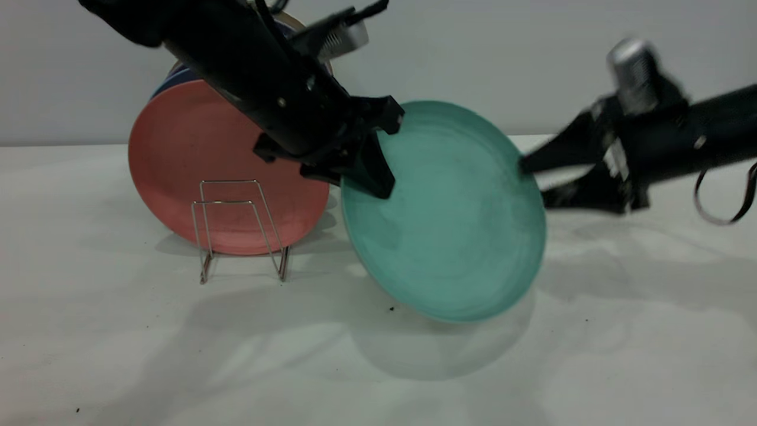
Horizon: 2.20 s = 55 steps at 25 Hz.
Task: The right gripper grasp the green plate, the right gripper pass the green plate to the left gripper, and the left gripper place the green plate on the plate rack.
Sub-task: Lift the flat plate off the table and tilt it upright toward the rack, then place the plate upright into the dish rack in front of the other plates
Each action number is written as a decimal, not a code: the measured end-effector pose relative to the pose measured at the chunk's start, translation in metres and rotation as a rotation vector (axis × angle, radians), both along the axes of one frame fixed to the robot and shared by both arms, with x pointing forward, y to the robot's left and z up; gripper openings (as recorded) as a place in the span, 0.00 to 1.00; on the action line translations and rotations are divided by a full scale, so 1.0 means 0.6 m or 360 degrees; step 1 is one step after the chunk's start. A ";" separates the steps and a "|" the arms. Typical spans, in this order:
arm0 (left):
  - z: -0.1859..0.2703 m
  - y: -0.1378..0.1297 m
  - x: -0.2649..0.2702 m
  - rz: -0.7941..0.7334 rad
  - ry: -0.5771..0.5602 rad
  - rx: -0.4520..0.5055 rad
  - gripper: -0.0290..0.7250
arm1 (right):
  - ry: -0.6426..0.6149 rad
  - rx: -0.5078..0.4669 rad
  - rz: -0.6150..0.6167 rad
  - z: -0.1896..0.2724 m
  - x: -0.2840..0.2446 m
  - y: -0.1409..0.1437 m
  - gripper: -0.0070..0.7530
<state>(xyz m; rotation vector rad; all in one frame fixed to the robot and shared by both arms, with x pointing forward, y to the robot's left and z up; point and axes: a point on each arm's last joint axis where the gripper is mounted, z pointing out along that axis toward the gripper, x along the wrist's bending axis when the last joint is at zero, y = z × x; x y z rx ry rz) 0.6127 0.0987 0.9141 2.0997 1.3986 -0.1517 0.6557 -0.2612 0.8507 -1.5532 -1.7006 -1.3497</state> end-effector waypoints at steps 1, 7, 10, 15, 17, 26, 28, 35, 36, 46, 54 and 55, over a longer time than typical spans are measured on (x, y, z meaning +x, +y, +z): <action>0.009 0.007 0.001 -0.0014 -0.0013 0.0008 0.18 | 0.0013 0.0012 -0.0044 0.013 0.006 -0.013 0.87; 0.102 0.085 -0.002 -0.0179 -0.0153 0.0066 0.18 | -0.0121 -0.0173 0.0048 0.118 -0.007 -0.048 0.77; 0.149 0.129 -0.007 -0.0265 -0.0282 0.0122 0.18 | -0.0187 -0.0279 0.0119 0.182 -0.024 -0.044 0.70; 0.217 0.215 -0.016 -0.0436 -0.0608 0.0334 0.18 | -0.0231 -0.0495 0.0210 0.273 -0.068 -0.026 0.65; 0.232 0.247 -0.017 -0.0530 -0.0737 0.0433 0.18 | -0.0242 -0.0576 0.0275 0.298 -0.095 -0.007 0.64; 0.242 0.284 -0.004 -0.1100 -0.1247 0.0783 0.18 | -0.0181 -0.0853 0.0442 0.328 -0.261 0.069 0.64; 0.245 0.281 -0.002 -0.1235 -0.1372 0.0828 0.18 | -0.0170 -0.0883 0.0405 0.327 -0.291 0.068 0.64; 0.211 0.275 0.015 -0.1436 -0.1459 0.0818 0.18 | -0.0178 -0.0986 0.0297 0.332 -0.384 0.047 0.64; 0.202 0.275 0.018 -0.1440 -0.1440 0.0807 0.18 | -0.0193 -0.1003 0.0276 0.335 -0.396 0.044 0.64; 0.159 0.277 0.037 -0.1416 -0.1361 0.0779 0.18 | -0.0357 -0.1126 0.0093 0.377 -0.466 0.023 0.64; 0.121 0.276 0.046 -0.1413 -0.1273 0.0718 0.18 | -0.0322 -0.1300 0.0012 0.382 -0.491 0.003 0.64; 0.117 0.276 0.047 -0.1399 -0.1258 0.0712 0.18 | -0.0325 -0.1322 0.0001 0.383 -0.495 0.000 0.64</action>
